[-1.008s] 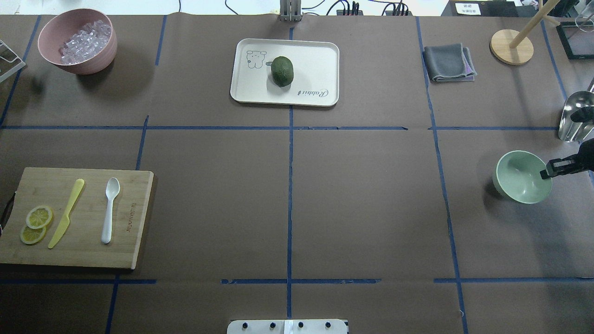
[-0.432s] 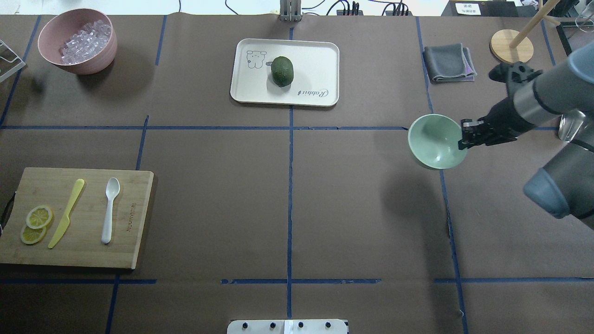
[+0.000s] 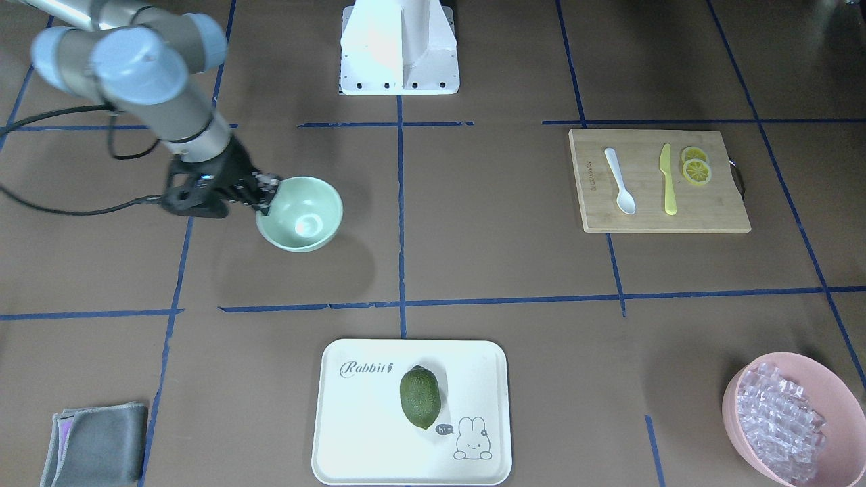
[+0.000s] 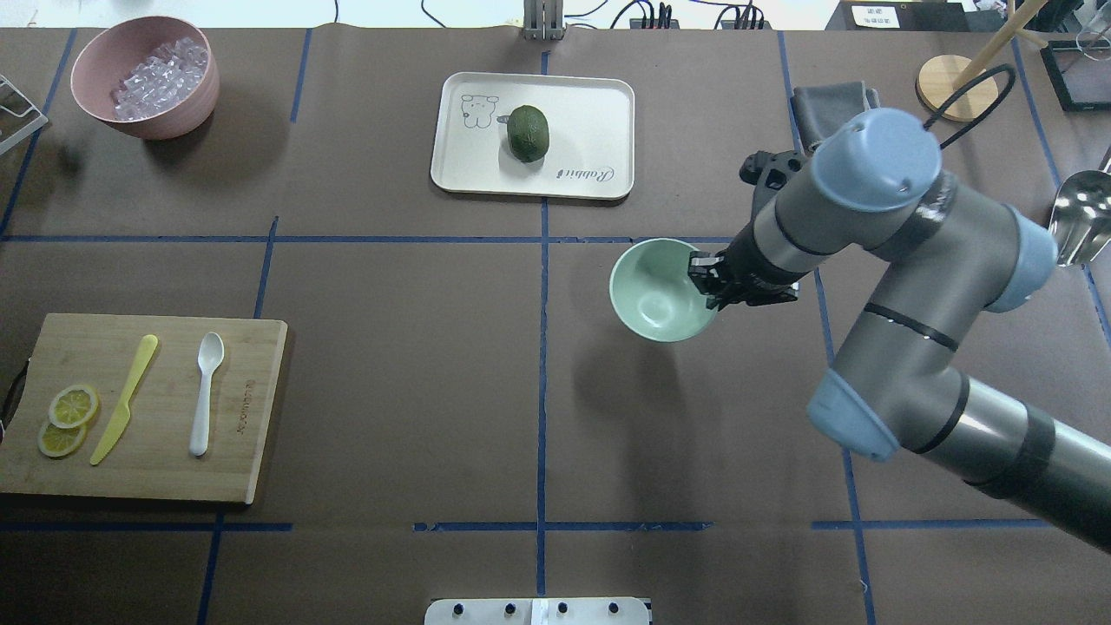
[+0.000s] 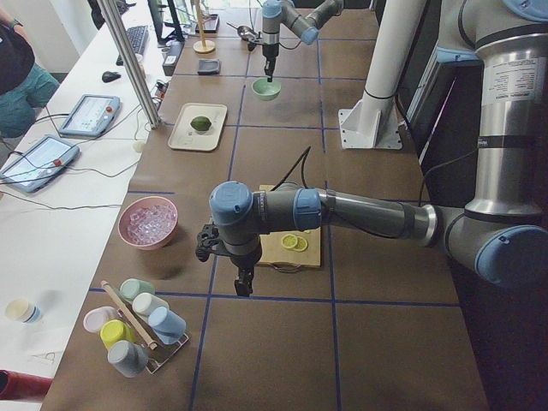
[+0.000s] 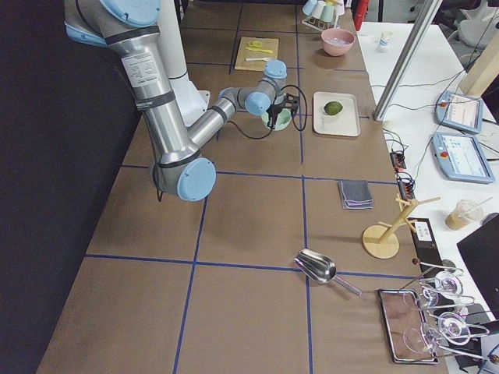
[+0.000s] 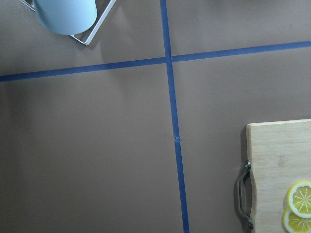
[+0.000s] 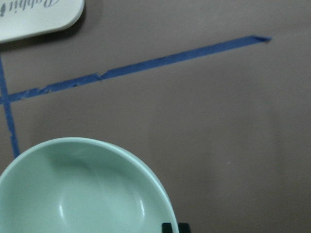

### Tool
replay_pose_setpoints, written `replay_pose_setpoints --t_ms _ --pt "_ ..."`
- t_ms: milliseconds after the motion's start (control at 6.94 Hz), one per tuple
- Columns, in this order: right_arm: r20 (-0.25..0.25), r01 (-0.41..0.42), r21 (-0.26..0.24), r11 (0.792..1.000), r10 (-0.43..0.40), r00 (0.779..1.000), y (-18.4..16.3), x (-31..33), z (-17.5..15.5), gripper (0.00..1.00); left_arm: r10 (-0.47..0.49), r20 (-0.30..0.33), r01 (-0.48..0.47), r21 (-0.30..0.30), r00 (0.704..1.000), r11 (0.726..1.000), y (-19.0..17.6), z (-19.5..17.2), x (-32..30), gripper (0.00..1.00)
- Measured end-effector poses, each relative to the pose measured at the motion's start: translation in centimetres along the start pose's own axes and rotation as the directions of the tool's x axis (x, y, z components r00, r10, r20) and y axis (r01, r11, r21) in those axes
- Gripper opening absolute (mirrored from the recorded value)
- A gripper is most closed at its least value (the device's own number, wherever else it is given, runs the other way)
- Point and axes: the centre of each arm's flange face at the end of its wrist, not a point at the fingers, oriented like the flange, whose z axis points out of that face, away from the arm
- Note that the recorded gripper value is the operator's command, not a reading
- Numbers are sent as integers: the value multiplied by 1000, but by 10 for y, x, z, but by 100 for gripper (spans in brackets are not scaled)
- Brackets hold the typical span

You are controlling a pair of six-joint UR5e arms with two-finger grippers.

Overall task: Place spoon in bowl
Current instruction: 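Slide the green bowl with the right gripper toward the table center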

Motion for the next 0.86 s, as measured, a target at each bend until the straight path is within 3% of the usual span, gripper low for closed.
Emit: replay_pose_setpoints --t_ms 288,576,720,864 --pt "-1 -45 16 999 45 999 50 -68 32 0 1 -1 -1 -1 1000 1000 0 1 0 100" --pt "-10 -53 26 998 53 999 80 -95 55 1 2 -2 -2 -2 1000 1000 -1 1 1 100" --pt "-16 -53 31 998 54 998 85 -104 64 5 2 -2 -2 -3 1000 1000 -1 2 1 100" --pt "-21 -54 33 998 55 998 88 -109 69 18 1 -2 -1 -4 1000 1000 -1 2 0 100"
